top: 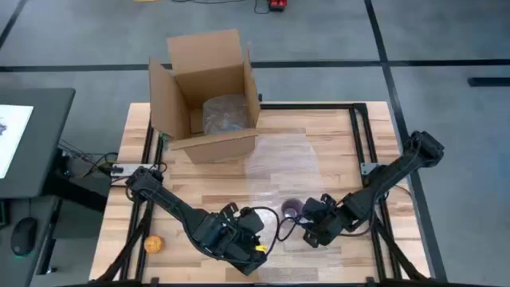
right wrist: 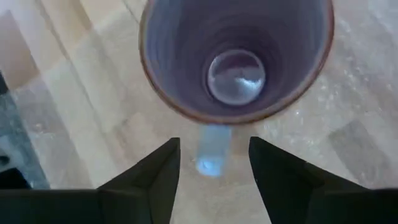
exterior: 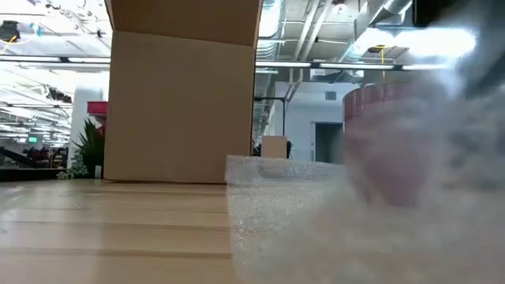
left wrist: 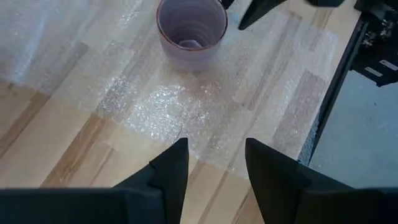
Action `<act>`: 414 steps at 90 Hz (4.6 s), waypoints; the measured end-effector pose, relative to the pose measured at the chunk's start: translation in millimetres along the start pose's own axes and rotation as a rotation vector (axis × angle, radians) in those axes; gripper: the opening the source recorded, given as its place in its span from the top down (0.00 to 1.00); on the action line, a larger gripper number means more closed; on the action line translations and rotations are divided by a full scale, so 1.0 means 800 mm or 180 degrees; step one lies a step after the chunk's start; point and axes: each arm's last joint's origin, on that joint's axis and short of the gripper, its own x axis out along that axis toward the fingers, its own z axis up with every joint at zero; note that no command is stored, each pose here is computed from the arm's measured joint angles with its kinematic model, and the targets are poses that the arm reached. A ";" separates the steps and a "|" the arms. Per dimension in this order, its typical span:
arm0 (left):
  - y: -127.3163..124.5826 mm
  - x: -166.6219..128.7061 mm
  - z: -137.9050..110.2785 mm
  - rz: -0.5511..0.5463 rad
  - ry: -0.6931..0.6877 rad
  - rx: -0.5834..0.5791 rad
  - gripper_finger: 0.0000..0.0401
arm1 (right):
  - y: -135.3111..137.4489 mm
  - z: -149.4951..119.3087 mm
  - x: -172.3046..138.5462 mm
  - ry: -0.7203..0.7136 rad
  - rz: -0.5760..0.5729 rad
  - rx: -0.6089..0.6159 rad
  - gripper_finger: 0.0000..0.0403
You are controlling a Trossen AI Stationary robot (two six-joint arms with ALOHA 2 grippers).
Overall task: Wrap mug
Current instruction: Wrap the purple mug with the bubble wrap
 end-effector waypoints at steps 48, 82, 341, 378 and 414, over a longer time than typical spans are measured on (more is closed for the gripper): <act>0.001 0.000 0.000 0.0033 0.0001 0.0022 0.65 | 0.008 -0.005 0.051 0.0282 -0.0027 -0.0098 0.70; 0.001 0.000 -0.001 0.0045 -0.0011 0.0055 0.65 | 0.020 -0.008 0.032 0.0294 -0.0253 -0.0458 0.92; 0.000 -0.001 -0.003 0.0052 -0.0030 0.0012 0.65 | 0.008 -0.008 0.039 0.0765 -0.0428 -0.0225 0.48; 0.003 -0.004 -0.010 0.0159 0.0037 0.0007 0.65 | 0.041 -0.048 -0.067 0.0502 0.0268 -0.0386 0.43; -0.007 -0.013 -0.030 -0.0155 0.0504 0.0622 0.65 | 0.175 -0.166 -0.003 -0.0403 0.1792 -0.2428 0.45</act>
